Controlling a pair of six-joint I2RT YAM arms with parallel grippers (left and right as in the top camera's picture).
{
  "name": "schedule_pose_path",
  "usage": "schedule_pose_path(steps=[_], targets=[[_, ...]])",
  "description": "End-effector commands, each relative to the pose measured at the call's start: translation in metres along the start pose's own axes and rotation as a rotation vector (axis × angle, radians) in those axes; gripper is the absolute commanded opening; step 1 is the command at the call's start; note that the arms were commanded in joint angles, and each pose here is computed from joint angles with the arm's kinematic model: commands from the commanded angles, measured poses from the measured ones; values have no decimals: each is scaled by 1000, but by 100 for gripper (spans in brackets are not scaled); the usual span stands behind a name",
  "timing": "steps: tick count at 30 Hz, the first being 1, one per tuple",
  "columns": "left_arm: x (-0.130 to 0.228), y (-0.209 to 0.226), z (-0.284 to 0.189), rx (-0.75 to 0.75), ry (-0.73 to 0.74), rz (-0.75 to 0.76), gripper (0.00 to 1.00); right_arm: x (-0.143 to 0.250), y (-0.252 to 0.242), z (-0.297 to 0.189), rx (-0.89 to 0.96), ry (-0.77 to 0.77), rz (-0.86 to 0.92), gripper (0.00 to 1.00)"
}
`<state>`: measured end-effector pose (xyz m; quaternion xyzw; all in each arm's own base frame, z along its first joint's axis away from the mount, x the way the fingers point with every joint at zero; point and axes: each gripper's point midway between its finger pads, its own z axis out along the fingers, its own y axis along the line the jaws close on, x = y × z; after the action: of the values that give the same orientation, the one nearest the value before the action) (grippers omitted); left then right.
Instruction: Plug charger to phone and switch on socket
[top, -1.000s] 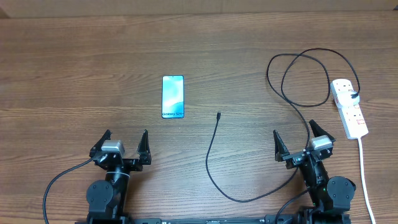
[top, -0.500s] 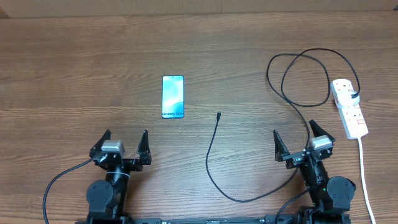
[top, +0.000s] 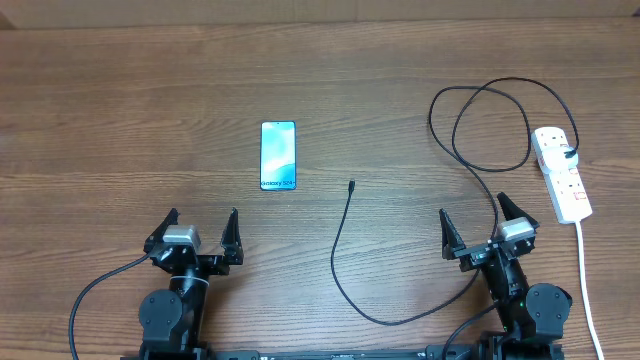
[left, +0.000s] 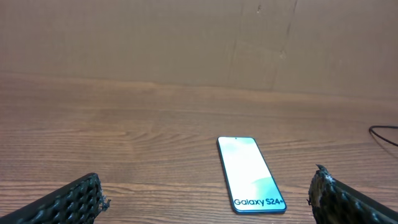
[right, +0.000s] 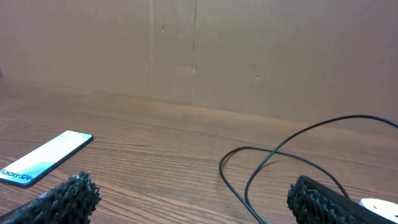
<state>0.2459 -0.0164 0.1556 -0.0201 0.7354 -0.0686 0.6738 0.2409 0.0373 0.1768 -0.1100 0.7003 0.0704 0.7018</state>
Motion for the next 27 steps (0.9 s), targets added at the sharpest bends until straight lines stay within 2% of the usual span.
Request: schedule_pose_path(steps=[1, 20, 23, 25, 27], targets=[[0, 3, 0, -14, -6, 15, 100, 1, 1, 0, -8, -7, -3, 100], [-1, 4, 0, -23, -10, 15, 99, 1, 1, 0, -8, -7, -3, 100], [-15, 1, -1, -7, -66, -52, 100, 1, 1, 0, -8, -7, -3, 100], [-35, -10, -4, 59, -129, -148, 99, 1, 1, 0, -8, -7, -3, 100], [-56, -25, -11, 142, -163, -172, 100, 1, 1, 0, -8, -7, -3, 100]])
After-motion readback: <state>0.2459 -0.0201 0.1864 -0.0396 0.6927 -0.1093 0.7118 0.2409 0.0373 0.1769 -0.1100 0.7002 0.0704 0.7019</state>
